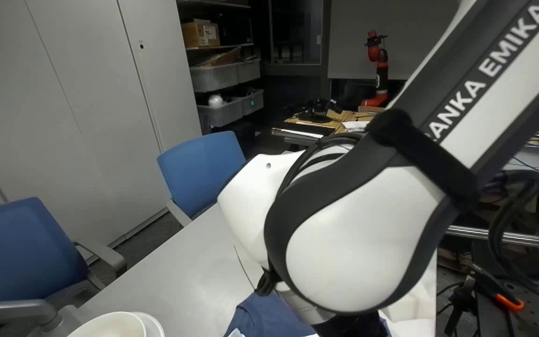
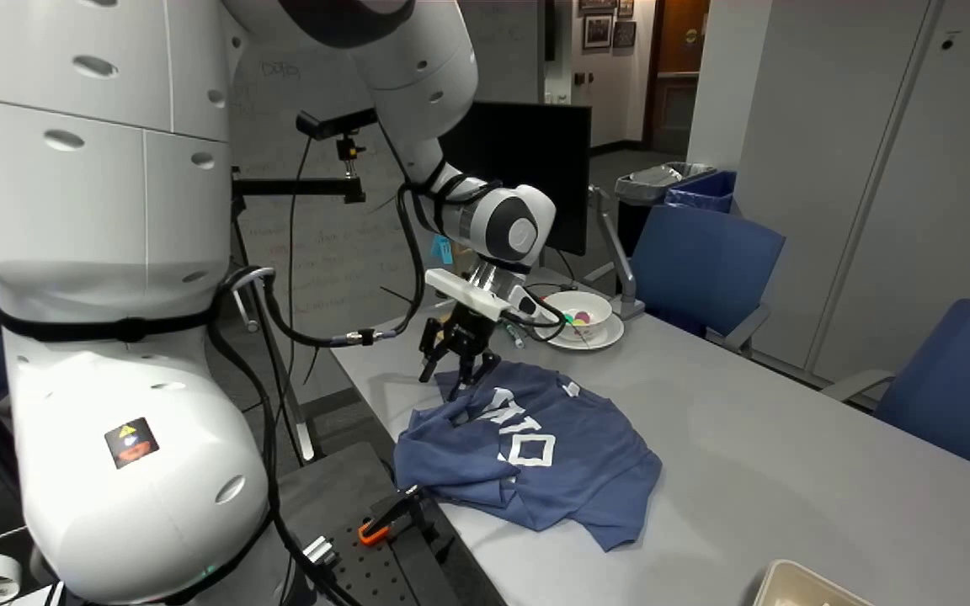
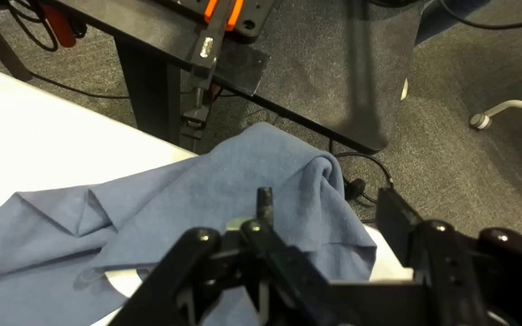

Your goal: Unfold the blue t-shirt

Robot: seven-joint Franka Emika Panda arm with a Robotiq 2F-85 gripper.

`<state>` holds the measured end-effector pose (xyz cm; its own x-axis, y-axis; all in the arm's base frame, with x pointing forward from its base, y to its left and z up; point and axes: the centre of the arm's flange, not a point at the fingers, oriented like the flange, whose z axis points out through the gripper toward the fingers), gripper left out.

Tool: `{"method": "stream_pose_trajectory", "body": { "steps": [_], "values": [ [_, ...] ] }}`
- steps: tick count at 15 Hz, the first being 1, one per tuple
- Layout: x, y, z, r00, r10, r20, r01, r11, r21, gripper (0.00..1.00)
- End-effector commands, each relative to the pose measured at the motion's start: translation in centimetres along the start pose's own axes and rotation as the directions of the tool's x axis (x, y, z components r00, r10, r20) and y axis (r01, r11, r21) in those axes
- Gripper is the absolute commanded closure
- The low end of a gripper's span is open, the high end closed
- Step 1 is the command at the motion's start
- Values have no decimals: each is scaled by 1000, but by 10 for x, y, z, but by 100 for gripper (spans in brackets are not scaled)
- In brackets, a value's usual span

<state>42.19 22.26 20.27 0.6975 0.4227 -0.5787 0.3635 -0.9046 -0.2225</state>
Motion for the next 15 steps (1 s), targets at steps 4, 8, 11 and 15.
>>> {"method": "stream_pose_trajectory", "body": {
  "steps": [4, 8, 11, 15],
  "values": [
    [35, 13, -33, 946, -25, -324, 0, 997, -76, 0],
    [65, 21, -32, 889, -38, -456, -14, 994, -112, 0],
    [87, 29, -11, 865, -54, -499, -22, 989, -144, 0],
    [118, 48, 10, 832, -46, -553, -65, 982, -179, 0]
  ]
}}
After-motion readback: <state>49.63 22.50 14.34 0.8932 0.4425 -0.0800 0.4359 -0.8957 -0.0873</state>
